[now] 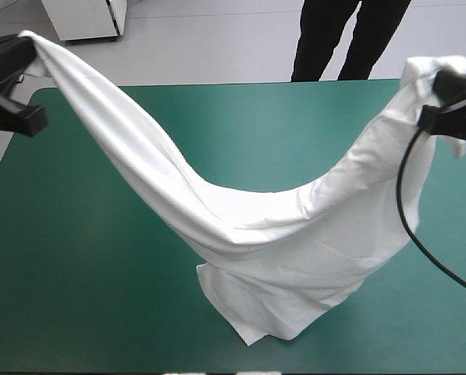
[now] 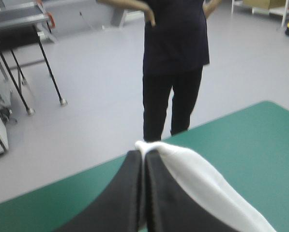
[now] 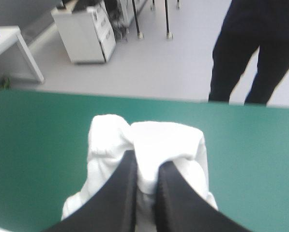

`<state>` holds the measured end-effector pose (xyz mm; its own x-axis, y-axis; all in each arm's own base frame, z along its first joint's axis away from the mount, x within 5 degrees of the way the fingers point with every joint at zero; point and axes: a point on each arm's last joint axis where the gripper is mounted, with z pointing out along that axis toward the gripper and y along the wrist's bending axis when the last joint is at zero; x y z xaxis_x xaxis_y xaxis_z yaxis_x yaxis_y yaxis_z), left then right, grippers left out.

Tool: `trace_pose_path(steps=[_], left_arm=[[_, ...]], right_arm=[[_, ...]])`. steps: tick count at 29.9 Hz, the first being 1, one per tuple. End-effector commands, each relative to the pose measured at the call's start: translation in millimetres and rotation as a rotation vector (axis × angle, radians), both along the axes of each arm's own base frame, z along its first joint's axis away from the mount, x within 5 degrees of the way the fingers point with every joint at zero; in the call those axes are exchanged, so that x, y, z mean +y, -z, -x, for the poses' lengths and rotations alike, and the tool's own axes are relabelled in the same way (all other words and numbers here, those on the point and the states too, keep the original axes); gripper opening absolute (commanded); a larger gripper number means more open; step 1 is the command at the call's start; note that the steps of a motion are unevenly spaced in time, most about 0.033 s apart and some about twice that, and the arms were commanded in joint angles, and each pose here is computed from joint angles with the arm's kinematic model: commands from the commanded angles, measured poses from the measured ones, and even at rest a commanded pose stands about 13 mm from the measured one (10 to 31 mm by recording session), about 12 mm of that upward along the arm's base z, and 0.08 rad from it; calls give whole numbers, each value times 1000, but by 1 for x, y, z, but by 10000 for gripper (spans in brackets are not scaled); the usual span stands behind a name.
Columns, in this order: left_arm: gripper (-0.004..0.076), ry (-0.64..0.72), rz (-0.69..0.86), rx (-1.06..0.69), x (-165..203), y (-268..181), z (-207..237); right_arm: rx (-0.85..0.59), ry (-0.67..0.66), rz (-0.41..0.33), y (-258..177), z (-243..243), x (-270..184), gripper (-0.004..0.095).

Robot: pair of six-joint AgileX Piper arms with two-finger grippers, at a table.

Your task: Fold the cloth

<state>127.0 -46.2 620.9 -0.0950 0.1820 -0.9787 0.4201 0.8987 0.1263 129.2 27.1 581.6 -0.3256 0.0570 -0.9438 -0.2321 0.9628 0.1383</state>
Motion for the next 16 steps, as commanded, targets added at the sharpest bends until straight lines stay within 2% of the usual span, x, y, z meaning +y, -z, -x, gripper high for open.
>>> trace_pose_path(steps=[1, 3, 7, 11, 16], left_arm=[[-22, 1, -41, 163, -9, 29, -40], [-22, -4, -72, 290, -15, 57, -72], [-22, -14, -99, 462, -27, 114, -128], [-22, -32, -96, 523, -38, 157, -179], [-22, -58, -82, 523, -48, 195, -232]], right_arm=[[173, 13, 7, 40, -28, 0, -17], [287, 17, 11, 73, -49, 1, -17], [390, 43, 2, 130, -83, 2, -17], [444, 67, 8, 168, -111, 2, -17], [455, 97, 35, 193, -155, 1, -17]])
